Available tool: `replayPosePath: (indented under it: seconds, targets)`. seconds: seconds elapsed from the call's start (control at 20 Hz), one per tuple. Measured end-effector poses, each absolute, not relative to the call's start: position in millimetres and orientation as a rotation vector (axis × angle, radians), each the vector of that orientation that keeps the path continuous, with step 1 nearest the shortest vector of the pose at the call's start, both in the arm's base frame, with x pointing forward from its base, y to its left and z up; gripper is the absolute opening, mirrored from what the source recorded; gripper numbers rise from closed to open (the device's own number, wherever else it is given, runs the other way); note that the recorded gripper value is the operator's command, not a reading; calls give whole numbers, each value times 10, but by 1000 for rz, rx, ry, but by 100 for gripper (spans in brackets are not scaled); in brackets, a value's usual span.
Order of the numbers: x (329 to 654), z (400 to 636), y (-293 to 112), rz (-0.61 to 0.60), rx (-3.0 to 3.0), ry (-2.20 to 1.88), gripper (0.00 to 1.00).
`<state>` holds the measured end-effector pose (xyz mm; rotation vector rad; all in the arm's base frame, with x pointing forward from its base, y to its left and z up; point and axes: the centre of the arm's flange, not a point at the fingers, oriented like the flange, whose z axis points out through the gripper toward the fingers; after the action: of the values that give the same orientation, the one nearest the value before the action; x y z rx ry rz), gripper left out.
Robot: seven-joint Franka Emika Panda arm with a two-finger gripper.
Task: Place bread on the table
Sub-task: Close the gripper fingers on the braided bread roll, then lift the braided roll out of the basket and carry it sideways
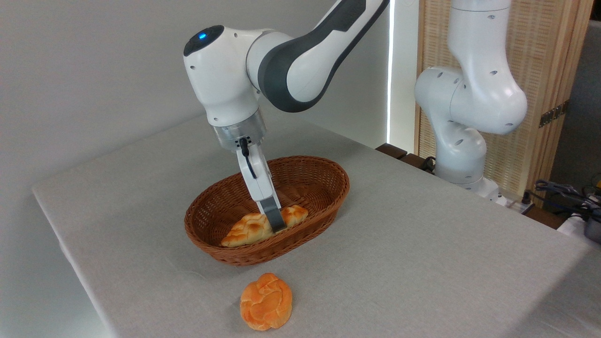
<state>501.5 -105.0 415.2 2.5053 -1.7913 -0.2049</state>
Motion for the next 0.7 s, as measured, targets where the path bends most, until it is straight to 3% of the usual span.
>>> replayPosePath:
  seconds: [0.15, 0.35, 0.7]
  targets:
    - [5022, 4212, -1079, -175, 2506, -1733, 21]
    - [5063, 4564, -1176, -135, 2478, -1627, 21]
    - [5074, 4859, -1195, -140, 2461, -1605, 22]
